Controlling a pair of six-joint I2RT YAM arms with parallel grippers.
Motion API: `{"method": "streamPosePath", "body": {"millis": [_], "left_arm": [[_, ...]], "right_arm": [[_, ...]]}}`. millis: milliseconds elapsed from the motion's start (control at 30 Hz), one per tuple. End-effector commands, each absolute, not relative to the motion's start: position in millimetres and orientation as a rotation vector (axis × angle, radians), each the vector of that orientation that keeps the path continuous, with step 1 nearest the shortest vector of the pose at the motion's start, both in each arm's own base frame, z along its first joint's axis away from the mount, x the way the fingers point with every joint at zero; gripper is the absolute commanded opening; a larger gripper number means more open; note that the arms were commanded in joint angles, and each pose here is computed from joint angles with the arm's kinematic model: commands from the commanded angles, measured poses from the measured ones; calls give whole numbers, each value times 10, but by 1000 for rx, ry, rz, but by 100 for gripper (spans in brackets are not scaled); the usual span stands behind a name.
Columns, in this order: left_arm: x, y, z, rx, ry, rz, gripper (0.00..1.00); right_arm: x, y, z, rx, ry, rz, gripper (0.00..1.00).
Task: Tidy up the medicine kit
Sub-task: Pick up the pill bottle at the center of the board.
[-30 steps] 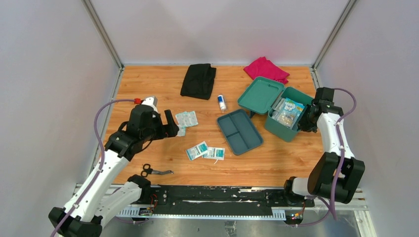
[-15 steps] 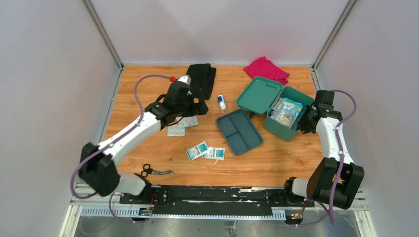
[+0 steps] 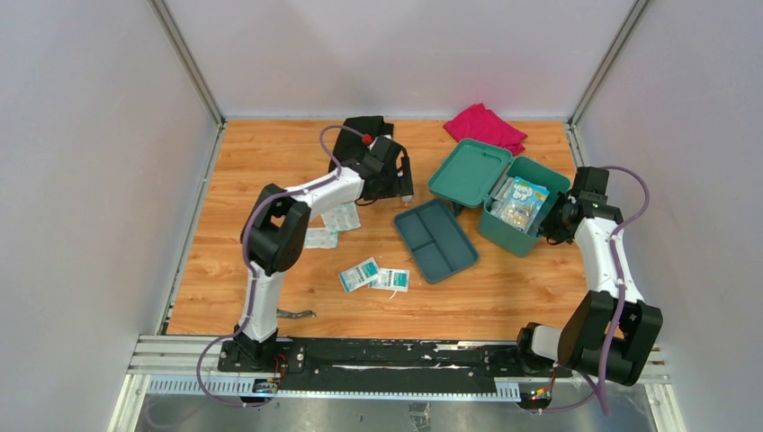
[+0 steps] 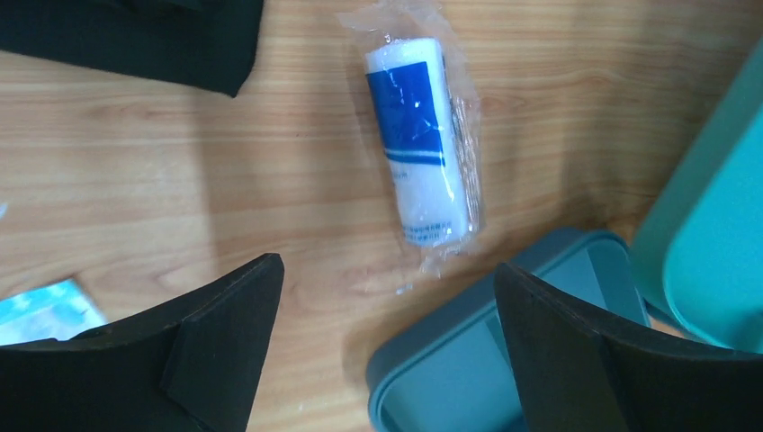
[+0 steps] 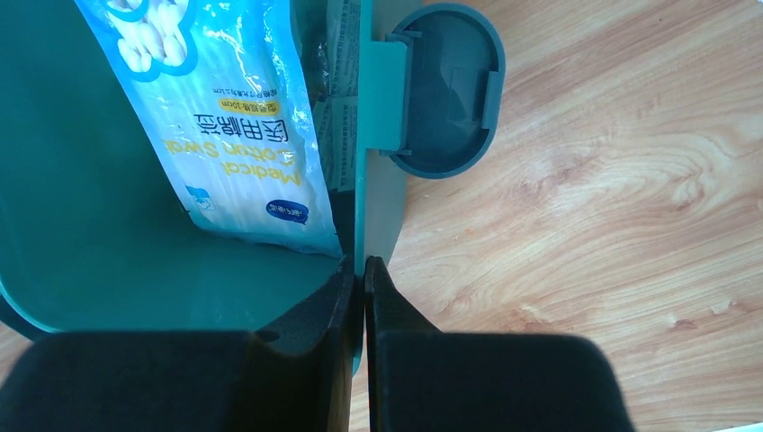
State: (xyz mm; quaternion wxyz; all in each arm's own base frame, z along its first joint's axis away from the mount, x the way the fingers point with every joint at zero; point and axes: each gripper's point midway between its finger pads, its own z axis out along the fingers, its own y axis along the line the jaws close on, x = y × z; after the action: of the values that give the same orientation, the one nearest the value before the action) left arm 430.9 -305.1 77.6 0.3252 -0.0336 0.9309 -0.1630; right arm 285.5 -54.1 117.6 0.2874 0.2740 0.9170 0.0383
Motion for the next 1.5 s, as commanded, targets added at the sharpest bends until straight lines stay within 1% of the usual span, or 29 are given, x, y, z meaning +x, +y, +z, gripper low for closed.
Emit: {"method": "streamPosePath", "body": {"millis": [0, 233, 467, 700, 800, 1000, 1100, 1367, 1467], "left_arm": [[4464, -3248, 643, -93, 2440, -415, 92], [4697, -3293, 602, -79, 2447, -323, 90], [4716, -3295, 388, -77, 2494, -278, 79], [4667, -3300, 130, -61, 2556, -252, 65], [4654, -3279, 125, -57, 2557, -244, 61], [4575, -3151, 282, -37, 2521, -222, 41], [4520, -3071, 386, -31, 2496, -216, 36], [4344, -2789, 911, -10, 2409, -175, 34], [4230, -2656, 1088, -11, 2378, -164, 34]], "right_arm": [[2749, -398, 1036, 736, 2499, 195, 7], [2743, -340, 1042, 716, 2498, 234, 7], [2720, -322, 1067, 708, 2492, 243, 7], [2688, -322, 1087, 700, 2494, 234, 8], [2685, -318, 1107, 694, 2490, 236, 8], [2659, -284, 1123, 689, 2492, 256, 9], [2642, -288, 1137, 688, 2490, 249, 12], [2647, -359, 1398, 676, 2427, 196, 31], [2647, -370, 1428, 663, 2423, 186, 31]]}}
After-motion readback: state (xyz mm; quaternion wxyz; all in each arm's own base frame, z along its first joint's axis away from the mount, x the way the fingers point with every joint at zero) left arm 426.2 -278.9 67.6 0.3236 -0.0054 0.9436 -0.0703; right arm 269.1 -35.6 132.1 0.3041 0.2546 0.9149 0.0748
